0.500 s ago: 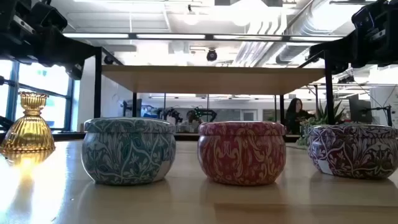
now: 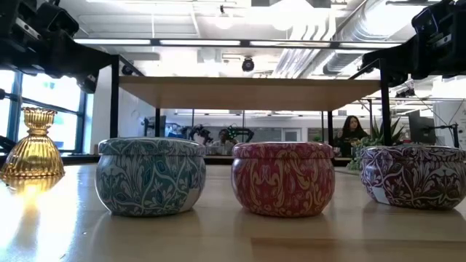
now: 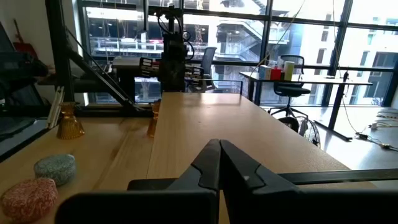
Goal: Pick & Place candle stick holders
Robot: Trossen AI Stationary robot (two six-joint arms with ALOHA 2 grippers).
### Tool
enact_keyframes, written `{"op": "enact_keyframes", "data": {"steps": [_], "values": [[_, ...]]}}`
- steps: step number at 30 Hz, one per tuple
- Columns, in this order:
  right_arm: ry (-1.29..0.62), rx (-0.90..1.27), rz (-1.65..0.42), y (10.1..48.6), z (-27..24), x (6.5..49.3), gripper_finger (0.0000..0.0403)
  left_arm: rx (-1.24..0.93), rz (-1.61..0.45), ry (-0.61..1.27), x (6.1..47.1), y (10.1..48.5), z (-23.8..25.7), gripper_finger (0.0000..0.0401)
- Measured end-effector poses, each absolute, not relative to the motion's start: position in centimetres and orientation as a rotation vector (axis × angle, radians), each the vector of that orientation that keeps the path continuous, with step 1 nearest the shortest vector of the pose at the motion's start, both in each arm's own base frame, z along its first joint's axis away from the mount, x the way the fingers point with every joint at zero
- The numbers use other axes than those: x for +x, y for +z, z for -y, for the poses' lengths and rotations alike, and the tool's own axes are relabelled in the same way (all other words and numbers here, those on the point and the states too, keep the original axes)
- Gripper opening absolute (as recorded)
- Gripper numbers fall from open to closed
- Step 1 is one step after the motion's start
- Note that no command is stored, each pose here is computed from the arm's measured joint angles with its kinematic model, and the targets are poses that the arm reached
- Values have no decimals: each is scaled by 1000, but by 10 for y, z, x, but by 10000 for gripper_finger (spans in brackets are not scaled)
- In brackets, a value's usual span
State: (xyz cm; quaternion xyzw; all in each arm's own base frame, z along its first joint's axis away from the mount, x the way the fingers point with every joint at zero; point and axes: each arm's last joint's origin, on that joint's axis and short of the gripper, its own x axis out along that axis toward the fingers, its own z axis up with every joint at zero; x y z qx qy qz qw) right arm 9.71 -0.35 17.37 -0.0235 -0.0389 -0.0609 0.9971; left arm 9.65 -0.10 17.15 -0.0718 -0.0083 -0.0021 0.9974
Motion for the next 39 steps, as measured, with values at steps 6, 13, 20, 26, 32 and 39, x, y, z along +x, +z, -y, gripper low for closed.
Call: {"op": "enact_keyframes", "data": {"steps": [6, 13, 20, 26, 32, 39], "values": [[-122, -47, 78, 174, 3, 97, 0, -144, 17, -4, 97, 171, 1, 3], [-122, -47, 78, 174, 3, 97, 0, -143, 17, -4, 97, 171, 1, 3], [-122, -47, 78, 174, 3, 97, 0, -143, 16, -4, 97, 171, 1, 3], [-133, -68, 76, 174, 4, 97, 0, -161, 31, 7, 96, 173, 1, 3], [-192, -75, 75, 174, 5, 97, 0, -320, 39, -29, 96, 177, 2, 3], [-167, 9, 133, 179, 5, 96, 0, -345, 48, -32, 95, 179, 2, 3]]}}
